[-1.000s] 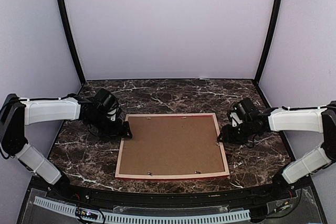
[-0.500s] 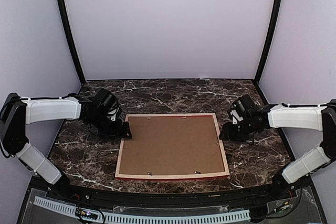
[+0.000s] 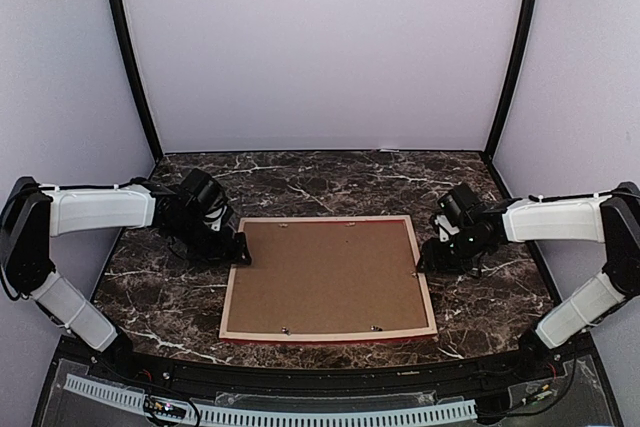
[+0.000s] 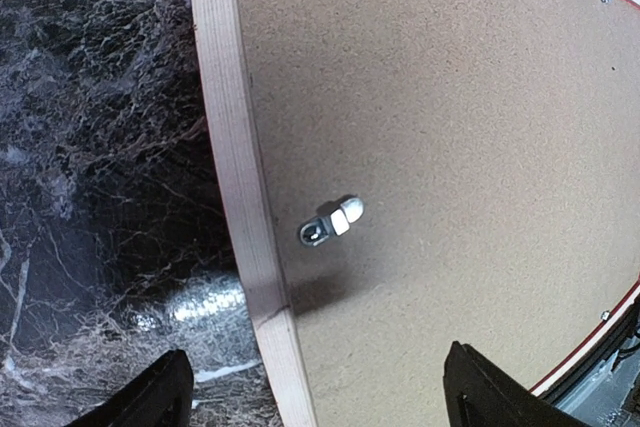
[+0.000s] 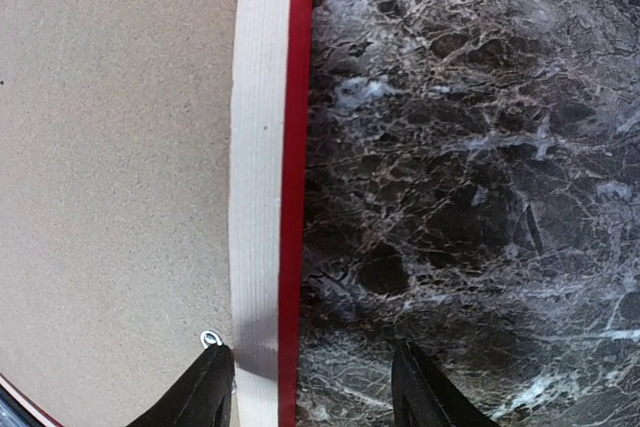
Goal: Put the photo into the frame
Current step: Pick up the fastener from the backboard.
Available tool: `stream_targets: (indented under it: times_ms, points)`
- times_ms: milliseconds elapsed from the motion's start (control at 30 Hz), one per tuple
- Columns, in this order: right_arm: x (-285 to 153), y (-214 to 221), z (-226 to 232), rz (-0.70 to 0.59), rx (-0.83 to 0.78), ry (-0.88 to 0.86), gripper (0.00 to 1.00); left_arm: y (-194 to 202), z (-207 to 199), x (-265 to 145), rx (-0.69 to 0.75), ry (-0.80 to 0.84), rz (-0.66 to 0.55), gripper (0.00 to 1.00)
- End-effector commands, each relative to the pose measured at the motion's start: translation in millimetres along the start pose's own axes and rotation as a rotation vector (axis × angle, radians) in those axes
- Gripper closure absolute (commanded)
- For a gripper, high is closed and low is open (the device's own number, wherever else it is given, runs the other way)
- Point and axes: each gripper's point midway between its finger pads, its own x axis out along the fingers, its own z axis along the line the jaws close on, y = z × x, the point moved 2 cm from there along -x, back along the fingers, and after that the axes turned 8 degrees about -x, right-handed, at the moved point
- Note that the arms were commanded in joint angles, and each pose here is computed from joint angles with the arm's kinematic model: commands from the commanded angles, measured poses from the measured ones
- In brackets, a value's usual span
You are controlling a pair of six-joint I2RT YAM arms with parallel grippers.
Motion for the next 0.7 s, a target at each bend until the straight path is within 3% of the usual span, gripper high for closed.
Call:
stream_targets:
  times_ms: [0, 667]
  points:
    - [2.7, 2.7, 2.1, 0.023, -0.015, -0.01, 0.45, -2.2, -0.3, -1.8, 0.009, -0.001, 0.005, 0.1]
    - [5.8, 13.7, 12.8, 0.052, -0.033, -0.022, 0.46, 0.9, 2.1, -5.1, 0.01, -0.004, 0.001, 0.11]
